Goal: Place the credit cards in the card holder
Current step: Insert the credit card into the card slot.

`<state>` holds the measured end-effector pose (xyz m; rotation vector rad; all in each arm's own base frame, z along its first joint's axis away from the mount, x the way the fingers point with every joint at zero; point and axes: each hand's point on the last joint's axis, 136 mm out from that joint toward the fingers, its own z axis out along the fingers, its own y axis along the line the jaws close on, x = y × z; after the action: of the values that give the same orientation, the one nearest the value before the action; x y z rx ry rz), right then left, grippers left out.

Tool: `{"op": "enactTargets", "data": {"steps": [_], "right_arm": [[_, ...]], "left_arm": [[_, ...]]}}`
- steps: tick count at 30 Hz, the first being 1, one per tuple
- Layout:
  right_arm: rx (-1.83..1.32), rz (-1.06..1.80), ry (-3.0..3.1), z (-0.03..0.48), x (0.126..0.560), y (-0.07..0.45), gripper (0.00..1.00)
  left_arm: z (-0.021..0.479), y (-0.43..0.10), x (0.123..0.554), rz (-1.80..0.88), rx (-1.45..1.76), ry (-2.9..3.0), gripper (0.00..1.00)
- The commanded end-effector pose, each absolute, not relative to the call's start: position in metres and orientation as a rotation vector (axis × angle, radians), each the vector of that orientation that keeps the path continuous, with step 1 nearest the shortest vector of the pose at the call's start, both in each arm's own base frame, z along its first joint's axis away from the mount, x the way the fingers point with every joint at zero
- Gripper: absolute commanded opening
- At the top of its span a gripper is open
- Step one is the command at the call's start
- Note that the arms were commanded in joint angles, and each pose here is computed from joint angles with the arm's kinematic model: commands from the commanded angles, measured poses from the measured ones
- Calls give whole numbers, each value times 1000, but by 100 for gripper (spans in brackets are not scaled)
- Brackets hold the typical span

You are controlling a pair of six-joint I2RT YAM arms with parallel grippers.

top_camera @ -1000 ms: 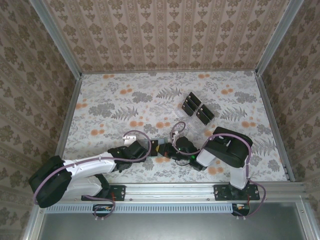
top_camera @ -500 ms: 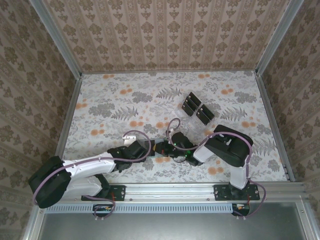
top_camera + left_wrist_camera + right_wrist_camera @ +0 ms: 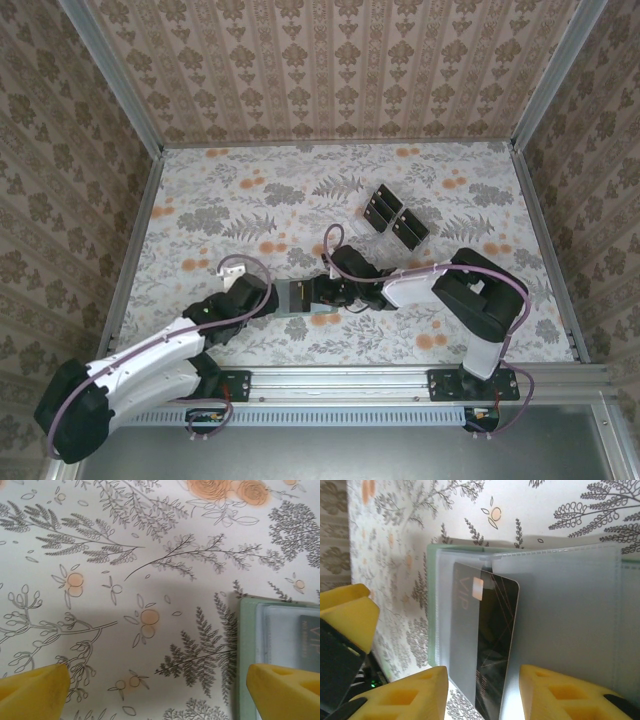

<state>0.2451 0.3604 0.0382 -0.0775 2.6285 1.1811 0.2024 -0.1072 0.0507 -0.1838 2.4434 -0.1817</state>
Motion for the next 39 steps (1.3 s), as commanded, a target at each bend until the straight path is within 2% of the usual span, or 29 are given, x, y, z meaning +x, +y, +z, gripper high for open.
{"op": "enactTargets", "data": {"steps": [1,8,19,22,28,39], "right_arm": [[-143,1042,2708,31,242,347,40],[-154,1032,2722,26,245,352,35],[-173,1071,2724,25,250,364,11],[-177,1087,2719,28,251,368,7],[-195,1116,2723,29,251,376,2],[-252,1175,2740,29,240,396,0]], "left_arm": [[40,-100,192,-164,-197,2499,100],[30,-101,191,-146,-201,2533,100],[19,-104,192,-101,-196,2589,100],[15,-106,192,-105,-192,2599,100],[10,-110,192,-107,-181,2614,100],[6,-113,193,-111,-165,2625,100]]}}
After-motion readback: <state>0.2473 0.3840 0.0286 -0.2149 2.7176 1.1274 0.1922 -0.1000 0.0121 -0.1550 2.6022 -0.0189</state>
